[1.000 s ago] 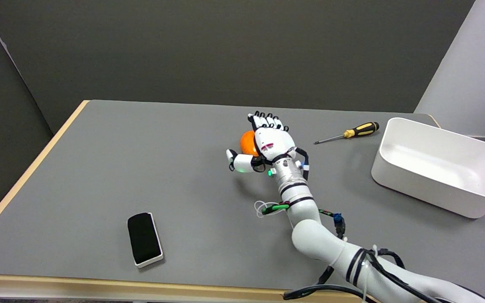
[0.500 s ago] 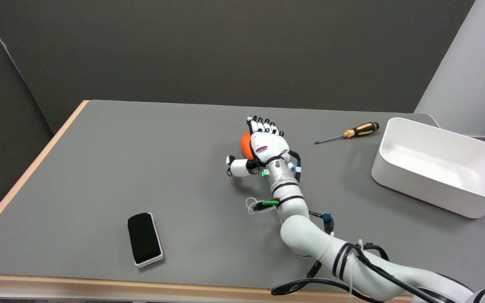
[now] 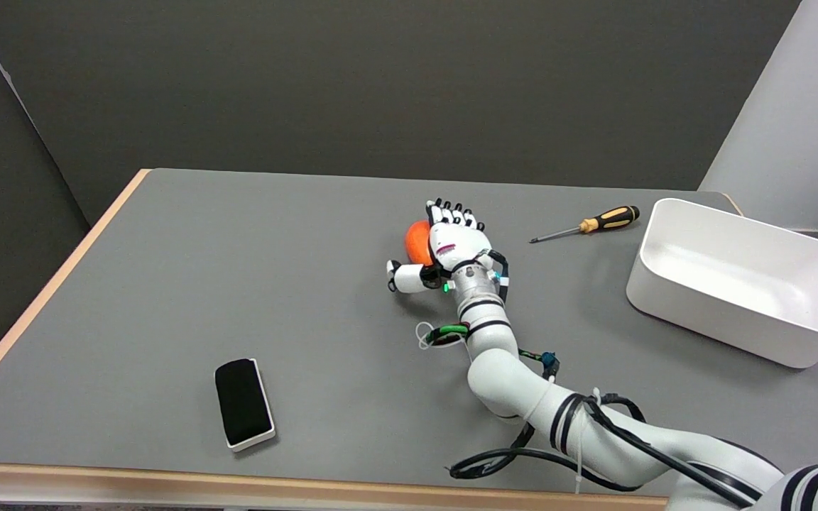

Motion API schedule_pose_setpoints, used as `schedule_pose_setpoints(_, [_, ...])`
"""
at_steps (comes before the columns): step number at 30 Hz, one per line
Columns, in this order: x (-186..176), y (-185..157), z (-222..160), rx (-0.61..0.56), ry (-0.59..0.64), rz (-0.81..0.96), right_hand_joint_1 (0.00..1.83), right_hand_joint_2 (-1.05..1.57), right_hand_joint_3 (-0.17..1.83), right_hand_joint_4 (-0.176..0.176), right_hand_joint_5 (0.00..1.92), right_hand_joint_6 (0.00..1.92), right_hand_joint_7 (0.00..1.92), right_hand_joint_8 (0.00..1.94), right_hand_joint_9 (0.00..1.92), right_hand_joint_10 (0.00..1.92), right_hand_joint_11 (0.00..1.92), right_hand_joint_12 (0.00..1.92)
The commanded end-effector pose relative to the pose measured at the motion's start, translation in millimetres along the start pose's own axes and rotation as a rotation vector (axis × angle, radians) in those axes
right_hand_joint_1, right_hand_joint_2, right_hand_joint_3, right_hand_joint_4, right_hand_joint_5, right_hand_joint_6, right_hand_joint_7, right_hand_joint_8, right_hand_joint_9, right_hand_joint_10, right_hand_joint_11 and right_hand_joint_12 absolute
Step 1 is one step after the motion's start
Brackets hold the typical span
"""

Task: Pick up mango.

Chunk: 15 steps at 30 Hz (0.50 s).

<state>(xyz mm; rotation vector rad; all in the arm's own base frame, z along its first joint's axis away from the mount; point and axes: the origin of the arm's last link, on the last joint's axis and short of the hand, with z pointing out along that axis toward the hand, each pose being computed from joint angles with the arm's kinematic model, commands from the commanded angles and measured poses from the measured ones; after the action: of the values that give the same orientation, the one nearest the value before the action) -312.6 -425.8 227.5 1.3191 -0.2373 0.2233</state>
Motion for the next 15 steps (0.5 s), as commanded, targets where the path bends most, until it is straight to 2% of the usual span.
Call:
schedule_pose_setpoints(1, [-1.6,5.9,9.2,-0.032,-0.011,-0.013,0.5,0.6,0.87,-0.176,0.03,0.3,0.01,0.28,0.0,0.44,0.0,1.1])
schedule_pose_setpoints(4, [-1.1,5.1,9.0,-0.029,-0.008,-0.014,0.5,0.6,0.88,-0.176,0.03,0.32,0.02,0.32,0.0,0.49,0.0,1.11])
schedule_pose_setpoints(6, [-0.5,5.0,9.0,-0.025,-0.005,-0.021,0.51,0.64,0.88,-0.176,0.04,0.35,0.06,0.39,0.02,0.63,0.02,1.2])
schedule_pose_setpoints(8, [-0.3,4.1,8.6,-0.018,-0.001,-0.031,0.53,0.69,0.91,-0.176,0.08,0.41,0.17,0.46,0.11,0.81,0.13,1.36])
schedule_pose_setpoints(10, [0.1,3.6,8.0,-0.01,0.006,-0.047,0.55,0.71,0.91,-0.176,0.09,0.45,0.22,0.48,0.17,0.86,0.17,1.42])
schedule_pose_setpoints(12, [0.2,3.3,7.7,-0.005,0.009,-0.055,0.6,0.77,0.82,-0.176,0.12,0.45,0.27,0.47,0.2,0.95,0.22,1.47])
schedule_pose_setpoints(15, [0.5,3.1,7.4,0.0,0.014,-0.066,0.7,0.85,0.84,-0.176,0.26,0.66,0.51,0.69,0.44,1.17,0.48,1.7])
